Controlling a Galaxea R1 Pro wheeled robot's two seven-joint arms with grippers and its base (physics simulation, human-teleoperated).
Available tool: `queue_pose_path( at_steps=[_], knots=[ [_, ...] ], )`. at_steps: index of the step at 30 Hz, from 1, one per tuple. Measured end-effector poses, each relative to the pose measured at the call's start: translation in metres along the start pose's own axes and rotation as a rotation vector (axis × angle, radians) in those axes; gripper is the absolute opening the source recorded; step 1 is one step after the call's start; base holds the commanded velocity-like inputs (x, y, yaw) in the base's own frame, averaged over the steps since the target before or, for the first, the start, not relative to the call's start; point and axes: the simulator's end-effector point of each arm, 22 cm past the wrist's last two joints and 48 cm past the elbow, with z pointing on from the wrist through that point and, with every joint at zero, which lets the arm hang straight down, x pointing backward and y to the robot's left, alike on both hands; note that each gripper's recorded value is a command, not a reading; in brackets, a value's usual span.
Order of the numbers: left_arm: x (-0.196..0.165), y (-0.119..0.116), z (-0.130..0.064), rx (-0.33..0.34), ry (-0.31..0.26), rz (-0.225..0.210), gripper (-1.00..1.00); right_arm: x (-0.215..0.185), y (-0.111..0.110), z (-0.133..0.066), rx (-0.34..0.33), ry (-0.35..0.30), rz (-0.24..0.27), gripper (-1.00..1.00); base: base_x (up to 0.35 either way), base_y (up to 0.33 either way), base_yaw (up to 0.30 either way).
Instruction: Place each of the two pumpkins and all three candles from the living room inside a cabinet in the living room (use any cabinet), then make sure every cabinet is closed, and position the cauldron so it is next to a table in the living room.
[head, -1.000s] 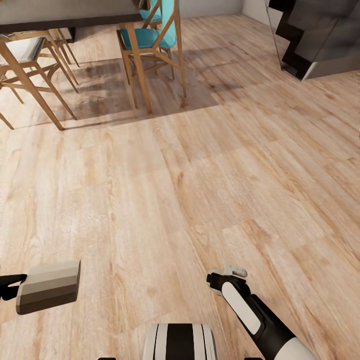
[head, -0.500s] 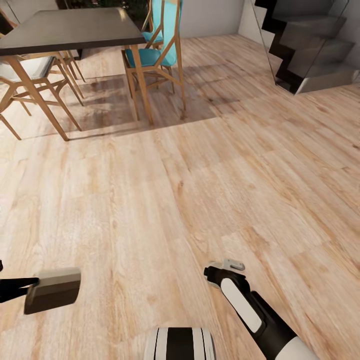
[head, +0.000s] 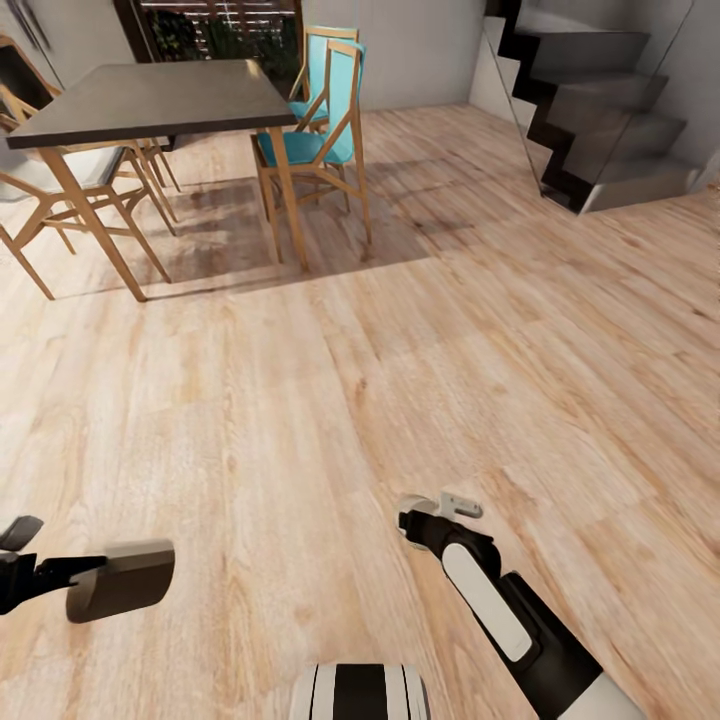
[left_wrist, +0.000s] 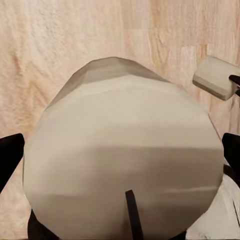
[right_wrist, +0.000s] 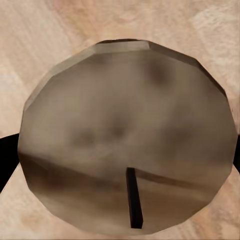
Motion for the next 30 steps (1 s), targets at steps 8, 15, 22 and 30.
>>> queue_pose_path(
  at_steps=[8, 15, 22, 30],
  knots=[
    [-0.009, 0.007, 0.009, -0.121, -0.058, 0.029, -1.00, -0.015, 0.006, -0.014, -0.019, -0.033, 0.008, -1.00, 0.000, 0.000, 0.000],
    [-0.019, 0.019, 0.000, -0.221, -0.097, 0.038, -1.00, -0.025, 0.013, -0.026, -0.032, -0.059, 0.009, -1.00, 0.000, 0.000, 0.000],
    [-0.028, 0.038, -0.017, -0.342, -0.139, 0.049, -1.00, -0.036, 0.017, -0.038, -0.039, -0.090, 0.000, -1.00, 0.000, 0.000, 0.000],
    [-0.050, 0.064, -0.035, -0.539, -0.259, 0.040, -1.00, -0.047, 0.022, -0.052, -0.048, -0.120, -0.005, -1.00, 0.000, 0.000, 0.000]
  ],
)
